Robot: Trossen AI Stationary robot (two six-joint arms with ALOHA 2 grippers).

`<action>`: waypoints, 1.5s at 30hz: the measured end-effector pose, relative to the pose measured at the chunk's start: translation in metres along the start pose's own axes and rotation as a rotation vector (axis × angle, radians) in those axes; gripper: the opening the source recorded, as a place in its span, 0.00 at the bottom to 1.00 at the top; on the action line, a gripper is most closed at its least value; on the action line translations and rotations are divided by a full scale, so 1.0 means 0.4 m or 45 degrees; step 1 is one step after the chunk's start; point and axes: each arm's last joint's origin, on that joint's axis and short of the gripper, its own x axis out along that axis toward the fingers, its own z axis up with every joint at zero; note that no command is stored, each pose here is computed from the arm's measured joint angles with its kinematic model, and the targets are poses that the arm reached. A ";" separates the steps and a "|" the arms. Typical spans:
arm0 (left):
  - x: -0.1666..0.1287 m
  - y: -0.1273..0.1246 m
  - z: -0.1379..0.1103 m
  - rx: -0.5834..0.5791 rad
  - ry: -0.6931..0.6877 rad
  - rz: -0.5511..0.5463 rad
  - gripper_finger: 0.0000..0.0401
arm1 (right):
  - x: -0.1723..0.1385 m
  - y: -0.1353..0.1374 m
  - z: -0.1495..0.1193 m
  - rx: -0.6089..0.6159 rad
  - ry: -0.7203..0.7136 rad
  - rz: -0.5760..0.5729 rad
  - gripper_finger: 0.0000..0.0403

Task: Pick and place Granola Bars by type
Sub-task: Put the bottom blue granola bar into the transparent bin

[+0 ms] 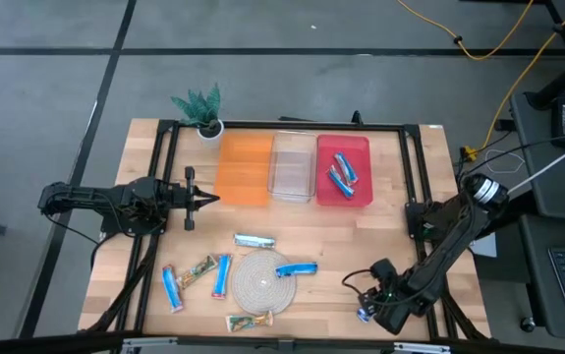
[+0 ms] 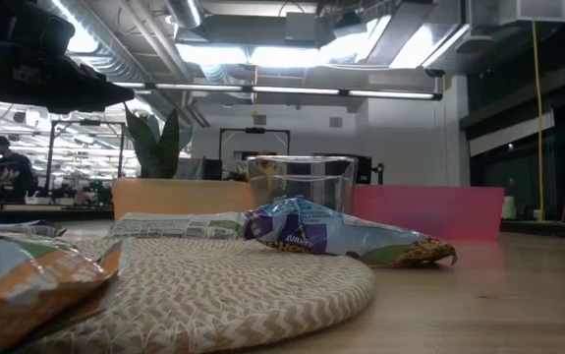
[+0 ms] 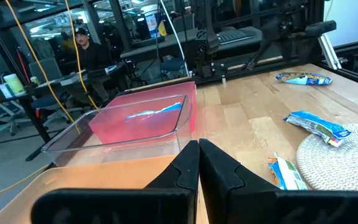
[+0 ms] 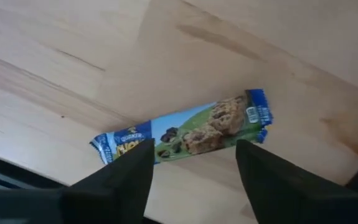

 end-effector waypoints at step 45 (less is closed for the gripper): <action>0.000 0.000 0.000 0.000 0.000 0.000 0.01 | 0.130 -0.035 0.012 0.158 0.098 0.012 0.67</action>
